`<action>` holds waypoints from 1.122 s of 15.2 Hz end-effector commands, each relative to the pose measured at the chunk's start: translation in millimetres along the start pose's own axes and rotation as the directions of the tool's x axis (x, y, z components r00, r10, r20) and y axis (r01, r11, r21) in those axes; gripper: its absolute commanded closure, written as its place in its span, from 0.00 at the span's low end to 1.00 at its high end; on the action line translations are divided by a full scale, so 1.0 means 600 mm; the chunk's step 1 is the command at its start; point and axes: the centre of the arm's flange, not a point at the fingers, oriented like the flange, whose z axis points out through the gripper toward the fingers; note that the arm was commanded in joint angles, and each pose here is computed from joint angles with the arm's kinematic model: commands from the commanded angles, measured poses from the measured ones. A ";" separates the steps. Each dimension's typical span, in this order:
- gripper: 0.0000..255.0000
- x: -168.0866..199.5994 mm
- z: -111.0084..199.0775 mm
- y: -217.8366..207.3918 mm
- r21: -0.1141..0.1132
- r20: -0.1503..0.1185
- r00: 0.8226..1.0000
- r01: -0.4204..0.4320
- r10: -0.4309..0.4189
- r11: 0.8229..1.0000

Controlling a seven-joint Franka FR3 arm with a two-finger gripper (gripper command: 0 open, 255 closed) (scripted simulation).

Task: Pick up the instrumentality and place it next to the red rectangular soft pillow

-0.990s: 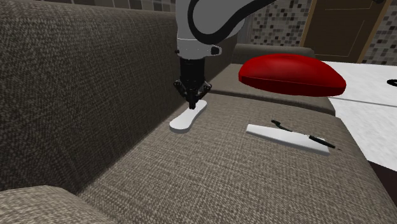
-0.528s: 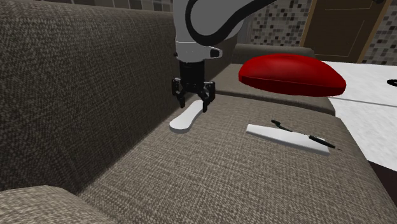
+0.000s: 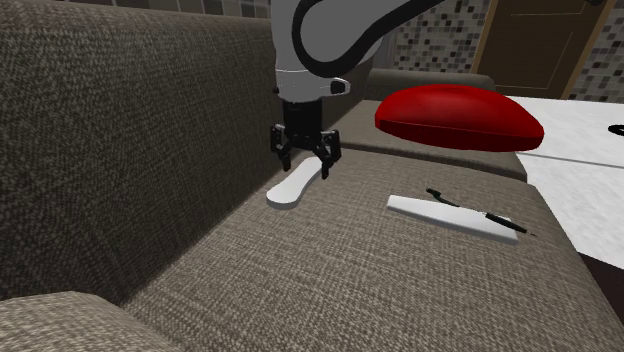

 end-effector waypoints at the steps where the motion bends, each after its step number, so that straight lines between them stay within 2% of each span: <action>1: 0.00 -0.007 0.035 -0.016 0.050 0.018 1.000 0.004 -0.005 0.999; 6: 0.00 -0.007 0.035 -0.016 0.050 0.018 1.000 0.004 -0.005 0.999; 7: 1.00 -0.008 0.027 -0.017 0.050 0.017 1.000 0.004 -0.005 0.999; 12: 1.00 -0.026 0.034 -0.017 0.050 0.017 1.000 0.004 -0.005 0.999; 15: 1.00 -0.013 0.034 -0.017 0.051 0.019 1.000 0.005 -0.006 0.999; 16: 1.00 -0.006 -0.022 -0.011 0.064 -0.002 1.000 -0.002 0.002 0.998; 17: 0.00 -0.006 -0.022 -0.011 0.064 -0.002 1.000 -0.002 0.002 0.998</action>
